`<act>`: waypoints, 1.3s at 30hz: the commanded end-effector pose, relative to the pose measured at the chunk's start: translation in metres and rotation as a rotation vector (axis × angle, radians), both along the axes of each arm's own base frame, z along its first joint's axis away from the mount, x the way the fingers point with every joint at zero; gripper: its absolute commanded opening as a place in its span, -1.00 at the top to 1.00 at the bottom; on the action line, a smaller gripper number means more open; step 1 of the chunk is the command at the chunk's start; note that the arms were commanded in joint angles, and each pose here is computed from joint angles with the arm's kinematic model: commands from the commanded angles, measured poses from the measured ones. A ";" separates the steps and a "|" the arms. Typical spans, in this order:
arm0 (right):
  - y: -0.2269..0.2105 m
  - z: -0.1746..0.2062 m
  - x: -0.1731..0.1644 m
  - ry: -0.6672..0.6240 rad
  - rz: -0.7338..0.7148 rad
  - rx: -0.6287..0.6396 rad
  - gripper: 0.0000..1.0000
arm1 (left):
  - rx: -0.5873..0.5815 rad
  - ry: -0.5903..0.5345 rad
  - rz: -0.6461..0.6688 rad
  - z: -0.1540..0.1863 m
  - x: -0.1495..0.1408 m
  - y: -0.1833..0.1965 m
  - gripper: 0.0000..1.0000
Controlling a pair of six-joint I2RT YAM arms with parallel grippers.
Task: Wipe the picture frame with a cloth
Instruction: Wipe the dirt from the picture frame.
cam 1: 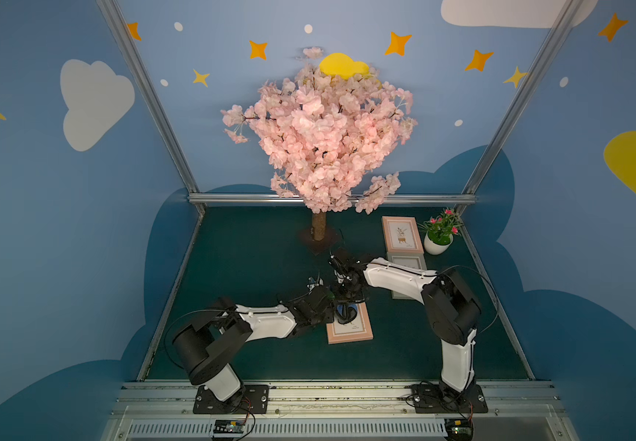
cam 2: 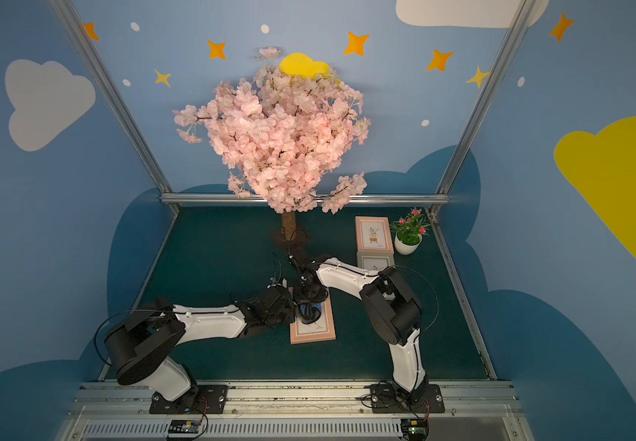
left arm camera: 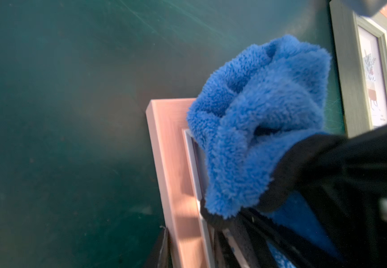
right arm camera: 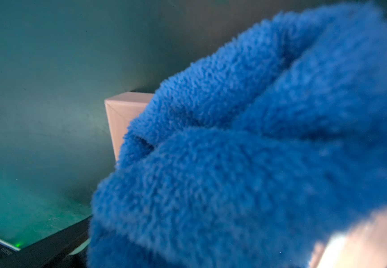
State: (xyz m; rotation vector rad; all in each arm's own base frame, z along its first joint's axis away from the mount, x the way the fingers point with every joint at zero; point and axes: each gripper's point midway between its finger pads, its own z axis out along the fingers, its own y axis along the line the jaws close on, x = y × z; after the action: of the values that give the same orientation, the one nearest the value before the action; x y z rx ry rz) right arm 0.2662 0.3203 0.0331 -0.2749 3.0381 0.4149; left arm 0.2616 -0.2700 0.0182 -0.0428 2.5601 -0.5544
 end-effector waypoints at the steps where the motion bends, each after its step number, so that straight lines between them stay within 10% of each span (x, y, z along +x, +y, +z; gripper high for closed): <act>1: -0.025 -0.007 0.006 0.005 -0.048 -0.038 1.00 | 0.170 0.236 -0.040 -0.061 -0.052 0.040 0.41; 18: -0.043 0.001 -0.059 0.074 -0.053 0.001 1.00 | 0.149 0.232 0.004 -0.062 -0.047 0.044 0.45; 39: -0.024 0.007 -0.062 0.071 -0.035 0.017 1.00 | 0.142 0.224 0.030 -0.062 -0.047 0.047 0.44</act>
State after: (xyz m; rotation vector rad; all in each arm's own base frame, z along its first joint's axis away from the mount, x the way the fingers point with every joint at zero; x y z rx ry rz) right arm 0.2096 0.2946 0.0392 -0.2317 3.0814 0.4511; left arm 0.2635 -0.2712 0.0187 -0.1062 2.5368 -0.6358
